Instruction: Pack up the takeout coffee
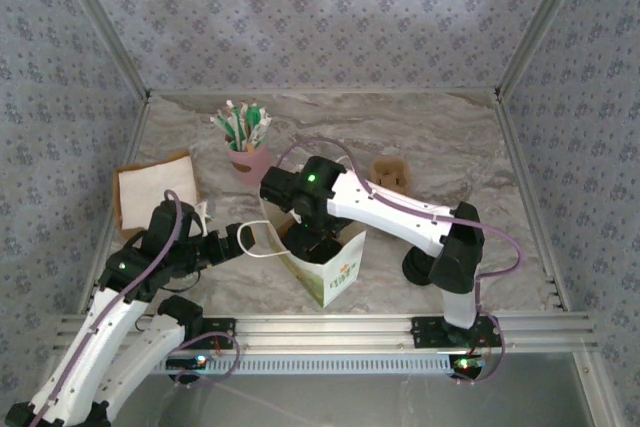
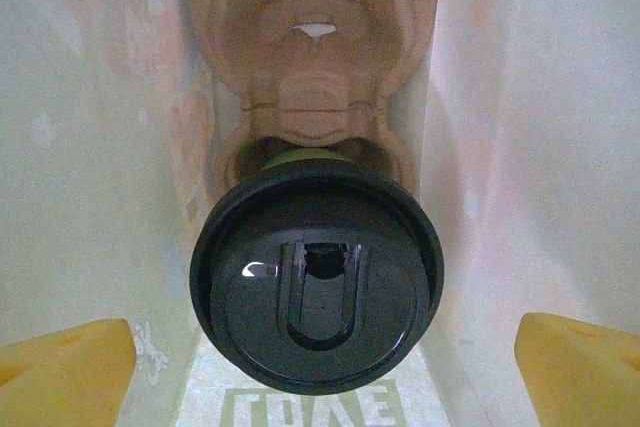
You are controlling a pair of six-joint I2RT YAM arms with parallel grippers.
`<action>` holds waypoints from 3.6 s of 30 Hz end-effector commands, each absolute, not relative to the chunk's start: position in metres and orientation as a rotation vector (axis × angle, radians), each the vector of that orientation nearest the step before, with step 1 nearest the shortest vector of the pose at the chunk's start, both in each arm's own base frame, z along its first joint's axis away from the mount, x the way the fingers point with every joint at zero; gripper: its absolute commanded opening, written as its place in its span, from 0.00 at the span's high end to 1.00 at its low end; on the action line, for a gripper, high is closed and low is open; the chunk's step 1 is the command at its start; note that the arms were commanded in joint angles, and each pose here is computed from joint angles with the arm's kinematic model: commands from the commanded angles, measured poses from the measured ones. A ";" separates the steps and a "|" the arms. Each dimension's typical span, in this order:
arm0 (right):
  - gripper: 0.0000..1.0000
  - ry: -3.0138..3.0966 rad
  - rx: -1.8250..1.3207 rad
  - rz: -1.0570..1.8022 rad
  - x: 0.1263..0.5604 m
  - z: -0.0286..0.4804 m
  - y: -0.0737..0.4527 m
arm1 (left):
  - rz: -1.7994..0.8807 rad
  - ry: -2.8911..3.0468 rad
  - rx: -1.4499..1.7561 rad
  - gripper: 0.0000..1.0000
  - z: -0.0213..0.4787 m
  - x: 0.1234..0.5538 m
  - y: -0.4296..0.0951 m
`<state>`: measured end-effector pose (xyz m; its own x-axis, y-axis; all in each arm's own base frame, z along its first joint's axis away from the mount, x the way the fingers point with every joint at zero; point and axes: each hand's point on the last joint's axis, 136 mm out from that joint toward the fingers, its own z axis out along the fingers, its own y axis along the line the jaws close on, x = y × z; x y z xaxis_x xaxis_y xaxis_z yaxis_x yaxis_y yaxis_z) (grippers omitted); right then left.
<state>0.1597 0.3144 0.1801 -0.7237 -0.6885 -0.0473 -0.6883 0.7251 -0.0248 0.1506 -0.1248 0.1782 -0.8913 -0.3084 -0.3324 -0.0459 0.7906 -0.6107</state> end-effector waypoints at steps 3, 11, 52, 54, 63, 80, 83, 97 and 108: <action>0.00 2.842 -1.106 0.001 0.157 0.201 0.309 | -0.858 2.525 -0.260 0.03 0.196 0.149 -0.122; 0.01 2.805 -1.062 0.056 0.159 0.219 0.311 | -0.834 2.479 -0.242 0.03 0.220 0.146 -0.115; 0.06 2.347 -0.785 0.660 0.154 0.359 0.302 | -1.016 2.074 -0.097 0.02 0.363 0.102 -0.100; 0.07 2.308 -0.754 0.694 0.153 0.368 0.295 | -1.027 2.054 -0.094 0.02 0.369 0.098 -0.099; 0.06 2.187 -0.592 0.813 0.139 0.396 0.241 | -1.056 1.982 -0.090 0.01 0.388 0.083 -0.091; 0.01 2.154 -0.329 0.819 0.119 0.380 0.147 | -1.097 2.026 -0.144 0.01 0.357 0.099 -0.102; 0.00 2.151 -0.308 0.790 0.120 0.378 0.138 | -1.093 2.046 -0.144 0.01 0.353 0.109 -0.107; 0.00 2.117 -0.392 0.541 0.138 0.386 0.122 | -0.993 2.148 -0.061 0.01 0.362 0.177 -0.140; 0.00 2.174 -0.438 0.533 0.163 0.370 0.149 | -0.989 2.147 -0.018 0.00 0.374 0.215 -0.160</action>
